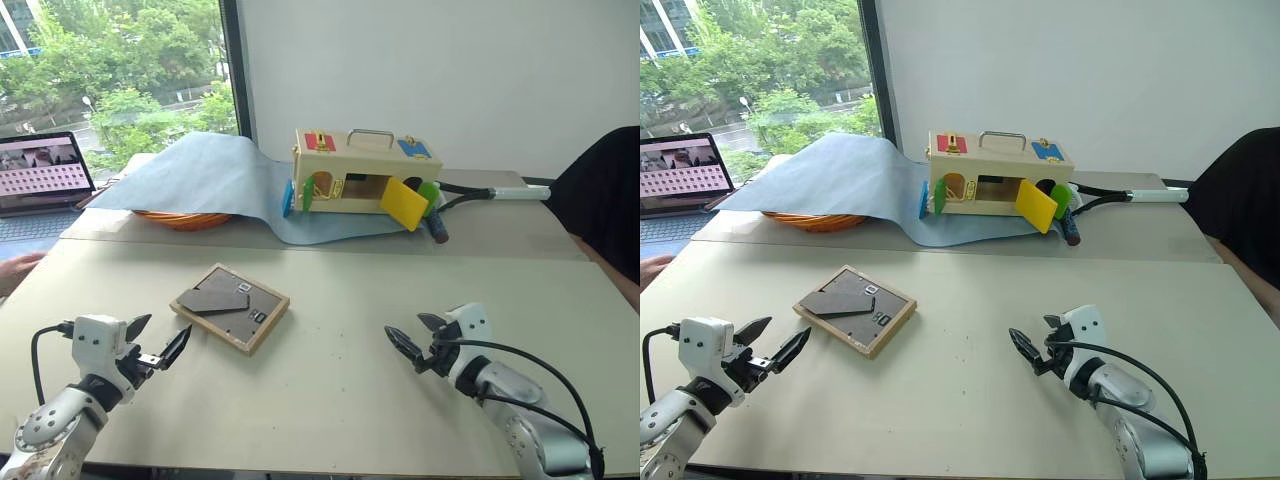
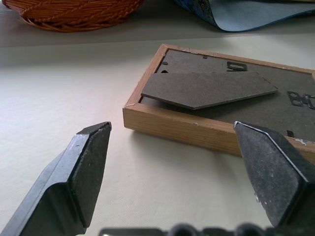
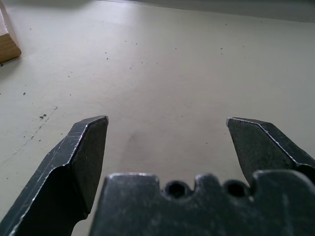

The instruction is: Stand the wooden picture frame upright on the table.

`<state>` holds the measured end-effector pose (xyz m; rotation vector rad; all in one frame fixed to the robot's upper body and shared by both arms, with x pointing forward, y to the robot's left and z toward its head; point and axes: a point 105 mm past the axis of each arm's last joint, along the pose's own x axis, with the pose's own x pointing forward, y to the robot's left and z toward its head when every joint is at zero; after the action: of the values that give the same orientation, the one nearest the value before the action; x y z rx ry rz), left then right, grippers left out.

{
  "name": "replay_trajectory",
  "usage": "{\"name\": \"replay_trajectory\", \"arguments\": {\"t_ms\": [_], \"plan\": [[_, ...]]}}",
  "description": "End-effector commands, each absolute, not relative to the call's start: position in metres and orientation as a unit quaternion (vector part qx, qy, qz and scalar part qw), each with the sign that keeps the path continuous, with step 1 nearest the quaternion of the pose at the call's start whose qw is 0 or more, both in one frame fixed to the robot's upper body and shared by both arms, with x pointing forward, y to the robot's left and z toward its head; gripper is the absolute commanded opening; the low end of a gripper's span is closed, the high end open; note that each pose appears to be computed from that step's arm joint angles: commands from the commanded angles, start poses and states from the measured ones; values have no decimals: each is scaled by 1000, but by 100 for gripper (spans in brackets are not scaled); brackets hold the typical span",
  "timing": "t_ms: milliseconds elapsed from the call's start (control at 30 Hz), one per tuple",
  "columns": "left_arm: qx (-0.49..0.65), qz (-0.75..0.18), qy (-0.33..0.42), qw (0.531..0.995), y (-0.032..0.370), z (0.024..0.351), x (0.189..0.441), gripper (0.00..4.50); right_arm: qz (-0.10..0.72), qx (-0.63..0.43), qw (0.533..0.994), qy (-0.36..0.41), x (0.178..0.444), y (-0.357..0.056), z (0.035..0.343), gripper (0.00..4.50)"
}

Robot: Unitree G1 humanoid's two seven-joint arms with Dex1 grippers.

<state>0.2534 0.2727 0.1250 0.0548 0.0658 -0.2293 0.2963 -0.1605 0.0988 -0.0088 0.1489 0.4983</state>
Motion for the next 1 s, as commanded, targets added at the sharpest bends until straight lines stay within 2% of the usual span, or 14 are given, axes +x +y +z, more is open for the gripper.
{"name": "replay_trajectory", "arguments": {"t_ms": [33, 133, 200, 233, 300, 400, 433, 567, 667, 767, 1000], "plan": [[25, -140, 24, 990, 273, 138, 250, 431, 274, -13, 961, 34, 301, -157, 121, 447], [-47, -179, 29, 982, 287, 149, 232, 431, 354, -60, 933, -3, 323, -138, 157, 447], [-73, -180, 32, 981, 295, 152, 223, 377, 397, -87, 914, -2, 332, -124, 164, 450], [-84, -179, 35, 980, 298, 152, 219, 360, 407, -96, 908, -4, 337, -120, 167, 423], [-74, -164, 47, 983, 304, 148, 213, 297, 433, -96, 896, -5, 353, -103, 173, 379], [-48, -123, 70, 989, 308, 139, 213, 184, 444, -113, 889, 3, 379, -79, 172, 275], [-43, -115, 74, 990, 308, 137, 214, 137, 447, -119, 887, 2, 384, -75, 171, 232], [-33, -85, 85, 992, 297, 129, 222, 1, 484, -138, 864, 6, 400, -38, 162, 97], [-35, -68, 87, 993, 286, 123, 229, 0, 501, -144, 853, 14, 407, -15, 150, 2], [-43, -68, 85, 993, 268, 117, 244, 0, 526, -145, 838, 21, 406, 15, 139, 2], [-35, -53, 78, 995, 257, 113, 269, 0, 531, -154, 832, 39, 406, 37, 125, 2]]}}
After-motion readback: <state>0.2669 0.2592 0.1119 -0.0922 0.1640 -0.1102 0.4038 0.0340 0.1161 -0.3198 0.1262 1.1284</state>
